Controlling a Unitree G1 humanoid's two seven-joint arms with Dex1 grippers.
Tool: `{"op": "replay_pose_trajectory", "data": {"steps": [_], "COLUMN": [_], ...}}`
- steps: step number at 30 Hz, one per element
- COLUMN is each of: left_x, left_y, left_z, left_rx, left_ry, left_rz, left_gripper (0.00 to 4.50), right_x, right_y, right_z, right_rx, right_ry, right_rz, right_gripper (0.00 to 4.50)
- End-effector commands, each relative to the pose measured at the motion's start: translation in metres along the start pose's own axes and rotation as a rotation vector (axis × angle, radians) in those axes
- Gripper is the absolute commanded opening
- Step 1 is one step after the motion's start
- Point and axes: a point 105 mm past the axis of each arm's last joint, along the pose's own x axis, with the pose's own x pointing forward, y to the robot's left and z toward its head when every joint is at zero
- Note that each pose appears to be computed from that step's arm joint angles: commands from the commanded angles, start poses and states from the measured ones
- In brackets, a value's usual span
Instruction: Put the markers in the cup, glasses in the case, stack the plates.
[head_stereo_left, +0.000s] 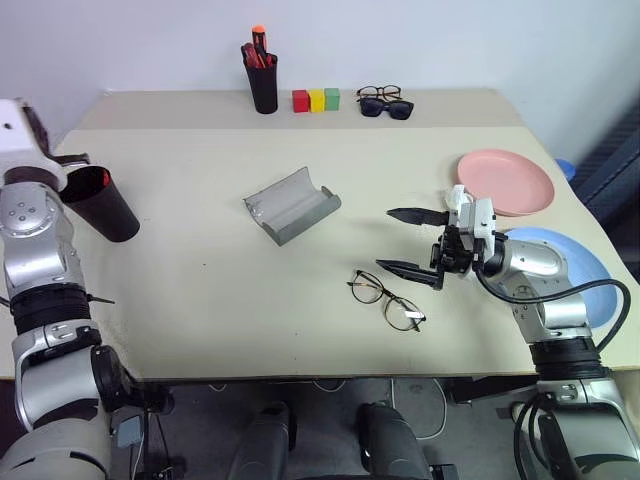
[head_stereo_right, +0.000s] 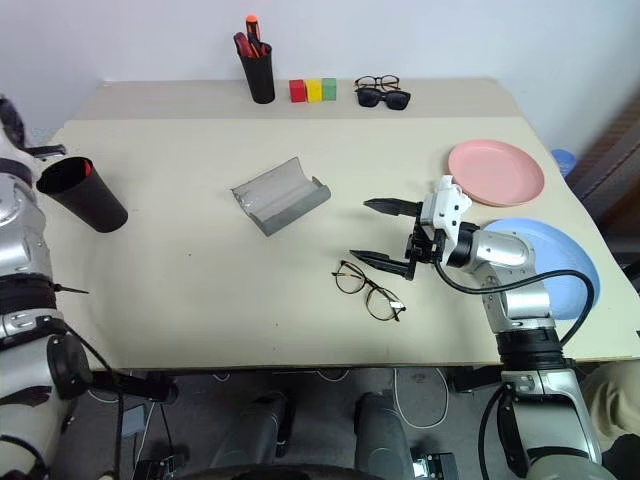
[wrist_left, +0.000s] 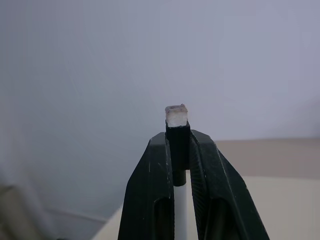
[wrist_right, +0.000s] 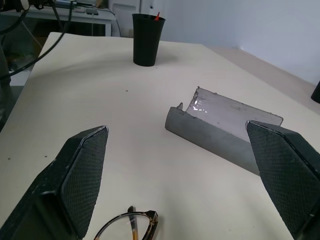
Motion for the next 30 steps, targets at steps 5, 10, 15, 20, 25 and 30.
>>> {"op": "replay_pose_trajectory", "data": {"steps": [5,10,15,20,25,30], "left_x": [-0.01,-0.003,0.007,0.009,0.001,-0.01], "left_y": [0.01,0.001,0.001,-0.005,-0.018,-0.029], "left_z": [-0.002,0.014,0.026,0.029,0.017,0.002], "left_rx": [-0.039,-0.109,-0.116,-0.124,-0.141,-0.146], "left_ry": [-0.022,-0.058,-0.072,-0.067,-0.029,0.022], "left_rz": [0.039,0.039,0.015,-0.02,-0.062,-0.081], "left_gripper": [0.06,0.06,0.06,0.06,0.06,0.06], "right_x": [0.0,0.001,0.0,-0.001,-0.003,-0.004], "right_y": [-0.004,-0.003,-0.002,-0.003,-0.003,-0.001], "right_z": [0.008,0.009,0.01,0.01,0.01,0.009], "right_rx": [-0.035,-0.034,-0.035,-0.036,-0.036,-0.034], "right_ry": [-0.023,-0.026,-0.027,-0.027,-0.023,-0.02], "right_rz": [-0.006,-0.008,-0.01,-0.019,-0.028,-0.031], "right_gripper": [4.5,4.5,4.5,4.5,4.5,4.5]}}
